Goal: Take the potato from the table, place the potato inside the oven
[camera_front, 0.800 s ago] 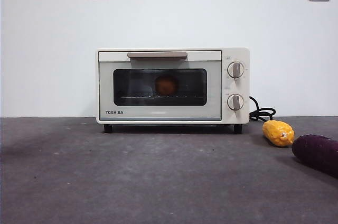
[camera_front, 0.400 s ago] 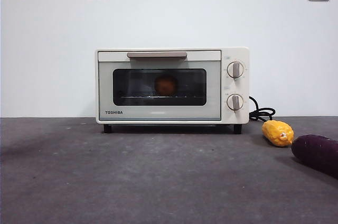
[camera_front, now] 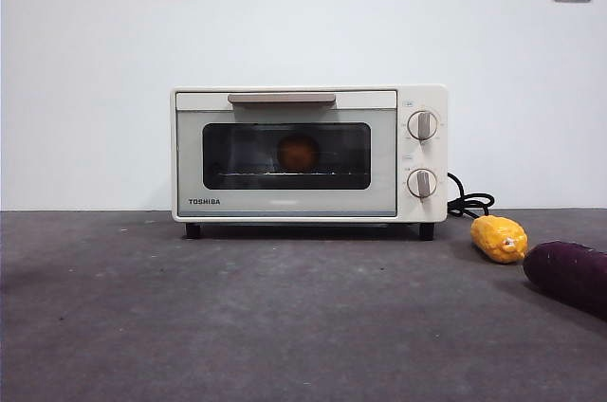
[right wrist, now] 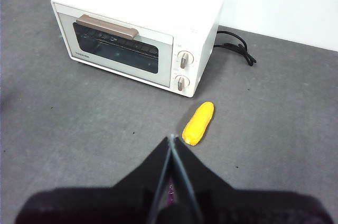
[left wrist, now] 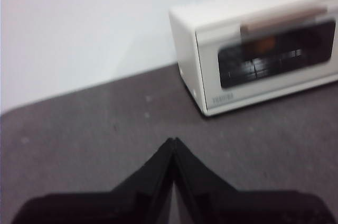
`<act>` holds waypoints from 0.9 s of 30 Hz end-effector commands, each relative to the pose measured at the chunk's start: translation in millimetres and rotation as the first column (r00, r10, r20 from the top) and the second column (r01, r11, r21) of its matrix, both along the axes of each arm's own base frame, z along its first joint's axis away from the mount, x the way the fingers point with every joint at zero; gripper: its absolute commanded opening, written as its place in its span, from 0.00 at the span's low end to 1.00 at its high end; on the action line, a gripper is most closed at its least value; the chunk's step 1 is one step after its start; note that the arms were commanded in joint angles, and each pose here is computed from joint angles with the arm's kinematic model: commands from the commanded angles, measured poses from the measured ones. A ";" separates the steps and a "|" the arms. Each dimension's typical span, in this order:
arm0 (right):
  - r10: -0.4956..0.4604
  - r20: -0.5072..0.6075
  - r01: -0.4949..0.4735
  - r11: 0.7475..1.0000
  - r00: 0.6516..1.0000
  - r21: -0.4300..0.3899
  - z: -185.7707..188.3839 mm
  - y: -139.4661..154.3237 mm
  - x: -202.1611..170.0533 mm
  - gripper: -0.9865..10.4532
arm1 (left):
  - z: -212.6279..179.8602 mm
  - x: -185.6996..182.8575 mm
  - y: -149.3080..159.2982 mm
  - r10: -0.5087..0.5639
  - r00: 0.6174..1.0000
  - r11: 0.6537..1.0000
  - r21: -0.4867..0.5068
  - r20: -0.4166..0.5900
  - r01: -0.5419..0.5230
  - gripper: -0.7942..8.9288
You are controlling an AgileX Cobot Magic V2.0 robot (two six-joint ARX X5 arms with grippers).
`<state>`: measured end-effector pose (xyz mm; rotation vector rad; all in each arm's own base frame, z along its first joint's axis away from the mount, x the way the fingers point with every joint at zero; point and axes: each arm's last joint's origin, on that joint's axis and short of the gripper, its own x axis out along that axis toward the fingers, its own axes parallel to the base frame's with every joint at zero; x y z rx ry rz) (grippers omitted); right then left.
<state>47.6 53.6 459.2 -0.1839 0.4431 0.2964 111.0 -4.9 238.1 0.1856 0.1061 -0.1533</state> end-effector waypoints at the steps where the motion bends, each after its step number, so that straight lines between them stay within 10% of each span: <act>1: 0.001 -0.008 -0.001 1.000 1.000 -0.031 -3.1 -0.3 -0.2 0.09 | -15.4 -2.4 0.5 0.014 0.999 0.999 -0.035 0.033 -0.013 0.08; 16: 0.001 -0.008 -0.001 1.000 1.000 -0.031 -3.1 -0.3 -0.2 0.09 | -71.3 -11.9 3.5 0.130 0.987 0.979 -0.168 0.093 -0.113 0.08; 27: 0.001 -0.008 -0.001 1.000 1.000 -0.031 -3.1 -0.3 -0.2 0.09 | -88.7 -14.9 4.9 0.177 0.982 0.974 -0.131 -0.068 -0.185 0.08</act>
